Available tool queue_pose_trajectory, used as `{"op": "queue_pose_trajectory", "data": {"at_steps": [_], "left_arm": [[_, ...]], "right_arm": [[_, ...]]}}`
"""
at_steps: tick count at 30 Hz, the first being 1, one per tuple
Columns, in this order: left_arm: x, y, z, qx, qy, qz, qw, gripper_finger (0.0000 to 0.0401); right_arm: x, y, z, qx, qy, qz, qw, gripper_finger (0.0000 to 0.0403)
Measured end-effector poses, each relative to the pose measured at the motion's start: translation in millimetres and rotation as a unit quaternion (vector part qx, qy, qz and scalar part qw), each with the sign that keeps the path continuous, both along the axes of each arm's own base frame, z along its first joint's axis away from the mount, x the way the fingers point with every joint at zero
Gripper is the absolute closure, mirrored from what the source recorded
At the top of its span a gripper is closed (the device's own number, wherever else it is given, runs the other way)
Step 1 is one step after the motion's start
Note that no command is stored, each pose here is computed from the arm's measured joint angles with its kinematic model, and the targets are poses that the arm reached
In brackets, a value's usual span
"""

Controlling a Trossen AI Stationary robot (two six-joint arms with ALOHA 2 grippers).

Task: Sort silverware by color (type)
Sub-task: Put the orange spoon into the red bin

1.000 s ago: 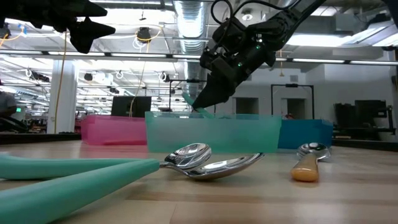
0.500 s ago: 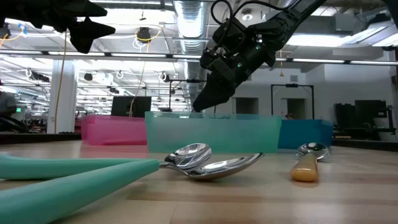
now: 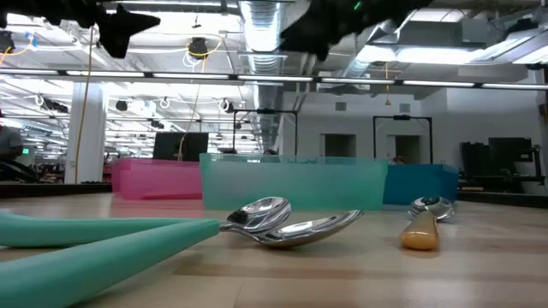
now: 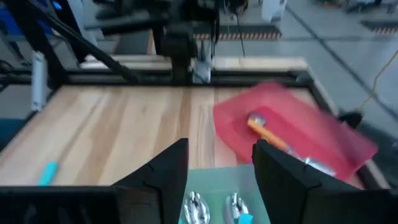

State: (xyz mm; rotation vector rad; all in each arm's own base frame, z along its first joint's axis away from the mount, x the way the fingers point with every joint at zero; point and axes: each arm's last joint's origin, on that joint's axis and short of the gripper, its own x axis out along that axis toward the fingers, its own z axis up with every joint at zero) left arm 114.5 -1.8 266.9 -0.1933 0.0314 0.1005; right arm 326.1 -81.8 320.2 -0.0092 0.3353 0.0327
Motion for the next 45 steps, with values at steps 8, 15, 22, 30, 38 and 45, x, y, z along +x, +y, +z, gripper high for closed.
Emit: {"op": "queue_pose_trajectory", "data": {"at_steps": [8,15,22,30,38,45], "left_arm": [[-4.6,0.8,20.1,0.035,-0.026,0.010,0.999,0.0187],[-18.0,1.6,26.2,0.041,-0.053,0.011,0.998,0.0187],[-24.9,2.0,14.6,0.037,-0.061,0.012,0.997,0.0187],[-21.4,3.8,-3.8,0.038,-0.052,0.047,0.997,0.0187],[-15.5,3.4,-19.5,0.036,-0.053,0.046,0.997,0.0187],[-11.3,3.3,-35.0,0.016,-0.052,0.047,0.997,0.0187]], "right_arm": [[-84.6,27.7,57.2,-0.017,-0.009,0.011,1.000,0.0204],[-162.4,57.0,58.9,-0.019,-0.060,-0.012,0.998,0.0204],[-195.5,68.9,18.2,-0.019,-0.148,-0.022,0.989,0.0204],[-205.2,71.0,-23.2,-0.027,-0.183,-0.018,0.983,0.0204],[-205.1,70.5,-64.2,-0.036,-0.205,-0.022,0.978,0.0204],[-202.8,68.8,-84.0,-0.047,-0.225,-0.032,0.973,0.0204]]}}
